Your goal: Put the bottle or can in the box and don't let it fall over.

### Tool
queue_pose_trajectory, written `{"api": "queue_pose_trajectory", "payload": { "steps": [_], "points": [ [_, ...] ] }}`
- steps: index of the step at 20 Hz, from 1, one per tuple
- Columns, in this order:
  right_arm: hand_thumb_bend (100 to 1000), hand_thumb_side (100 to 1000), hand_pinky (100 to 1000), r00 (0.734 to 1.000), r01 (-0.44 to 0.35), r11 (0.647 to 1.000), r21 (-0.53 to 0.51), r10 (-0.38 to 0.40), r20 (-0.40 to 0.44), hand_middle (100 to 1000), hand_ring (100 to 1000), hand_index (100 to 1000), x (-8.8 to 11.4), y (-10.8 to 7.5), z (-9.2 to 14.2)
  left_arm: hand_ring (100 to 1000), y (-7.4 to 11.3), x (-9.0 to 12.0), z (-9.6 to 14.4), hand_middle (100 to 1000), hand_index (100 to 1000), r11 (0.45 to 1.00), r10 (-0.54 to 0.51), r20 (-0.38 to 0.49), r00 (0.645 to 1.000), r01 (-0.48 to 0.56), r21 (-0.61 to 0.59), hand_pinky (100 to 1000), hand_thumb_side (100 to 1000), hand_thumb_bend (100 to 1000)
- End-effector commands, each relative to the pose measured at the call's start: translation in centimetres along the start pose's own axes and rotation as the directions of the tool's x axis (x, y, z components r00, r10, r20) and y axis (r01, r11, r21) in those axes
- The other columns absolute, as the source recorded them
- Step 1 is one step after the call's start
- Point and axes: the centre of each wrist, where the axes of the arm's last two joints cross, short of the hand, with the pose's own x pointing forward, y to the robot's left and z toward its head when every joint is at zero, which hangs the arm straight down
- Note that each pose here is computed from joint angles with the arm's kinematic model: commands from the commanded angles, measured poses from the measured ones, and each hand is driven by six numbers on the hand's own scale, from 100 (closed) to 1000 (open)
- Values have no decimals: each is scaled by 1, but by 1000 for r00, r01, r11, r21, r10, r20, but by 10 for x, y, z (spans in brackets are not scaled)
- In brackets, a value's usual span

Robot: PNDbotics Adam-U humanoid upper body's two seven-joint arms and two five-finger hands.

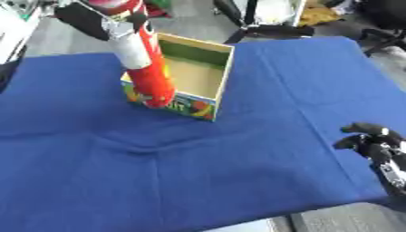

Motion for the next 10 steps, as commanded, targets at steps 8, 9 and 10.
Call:
{"api": "queue_pose_trajectory", "payload": {
  "steps": [8,9,10],
  "points": [
    [100,499,735,999,2,999,39,-4,47,751,672,824,6,-2,-14,566,-27,-32,2,583,911,973,-128,-185,974,159,169,408,246,100],
    [100,499,735,999,2,999,39,-4,48,751,672,823,7,-2,-15,825,-31,-34,4,817,983,973,-153,-187,970,180,141,793,225,100],
    [100,499,735,999,2,999,38,-3,47,751,672,823,7,-2,-15,889,-33,-35,5,869,1000,974,-179,-181,967,200,105,876,227,100]
  ]
}}
